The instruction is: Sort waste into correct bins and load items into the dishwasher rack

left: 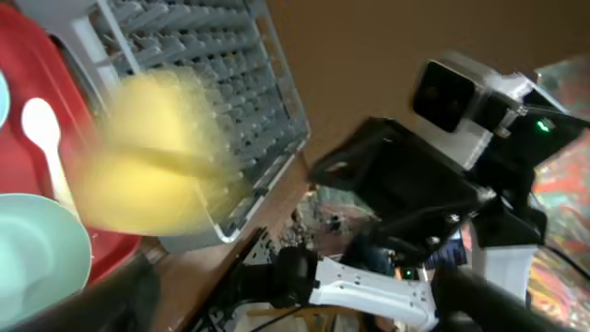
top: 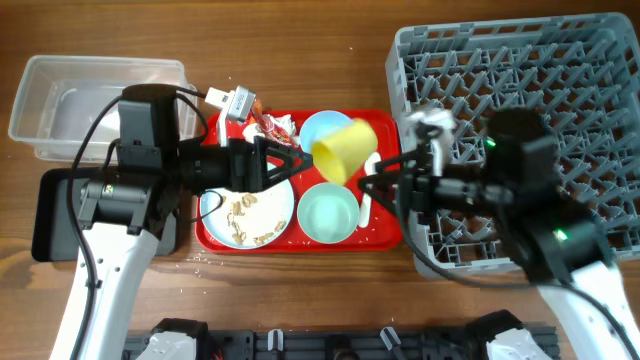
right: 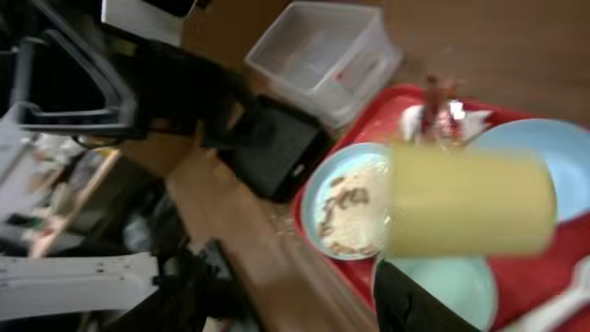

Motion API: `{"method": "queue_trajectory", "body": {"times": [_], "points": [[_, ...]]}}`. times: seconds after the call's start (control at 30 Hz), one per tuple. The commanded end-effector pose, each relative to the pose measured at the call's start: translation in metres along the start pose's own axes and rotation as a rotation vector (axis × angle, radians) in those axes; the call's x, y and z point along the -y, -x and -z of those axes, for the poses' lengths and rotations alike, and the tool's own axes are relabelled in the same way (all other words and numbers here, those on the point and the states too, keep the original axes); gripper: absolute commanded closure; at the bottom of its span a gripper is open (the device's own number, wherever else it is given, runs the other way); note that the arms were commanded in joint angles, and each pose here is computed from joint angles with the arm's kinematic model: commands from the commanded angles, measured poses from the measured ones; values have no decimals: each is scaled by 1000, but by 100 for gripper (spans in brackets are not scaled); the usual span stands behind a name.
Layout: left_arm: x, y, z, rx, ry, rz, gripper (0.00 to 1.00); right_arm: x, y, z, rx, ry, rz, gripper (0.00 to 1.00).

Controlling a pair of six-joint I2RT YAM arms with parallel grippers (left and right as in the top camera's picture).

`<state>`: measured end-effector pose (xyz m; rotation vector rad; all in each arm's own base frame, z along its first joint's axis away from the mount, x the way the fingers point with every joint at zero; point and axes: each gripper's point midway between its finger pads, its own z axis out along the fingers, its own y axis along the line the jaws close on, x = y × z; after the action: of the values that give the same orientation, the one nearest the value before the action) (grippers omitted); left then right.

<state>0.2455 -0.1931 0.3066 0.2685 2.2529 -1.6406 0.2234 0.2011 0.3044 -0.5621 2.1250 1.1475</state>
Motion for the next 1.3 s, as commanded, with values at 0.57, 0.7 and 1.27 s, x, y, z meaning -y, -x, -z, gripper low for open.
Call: {"method": "queue_trajectory", "body": {"times": [0.57, 0.7, 1.27], "points": [[-37, 7, 3, 80, 247, 16, 55, 83, -8, -7, -32, -406, -148, 36], [-57, 5, -7, 89, 425, -43, 45, 129, -30, -34, -155, -598, -153, 36], [-106, -17, -17, 21, 781, -88, 32, 262, -73, -121, -337, -1066, 122, 36]]}}
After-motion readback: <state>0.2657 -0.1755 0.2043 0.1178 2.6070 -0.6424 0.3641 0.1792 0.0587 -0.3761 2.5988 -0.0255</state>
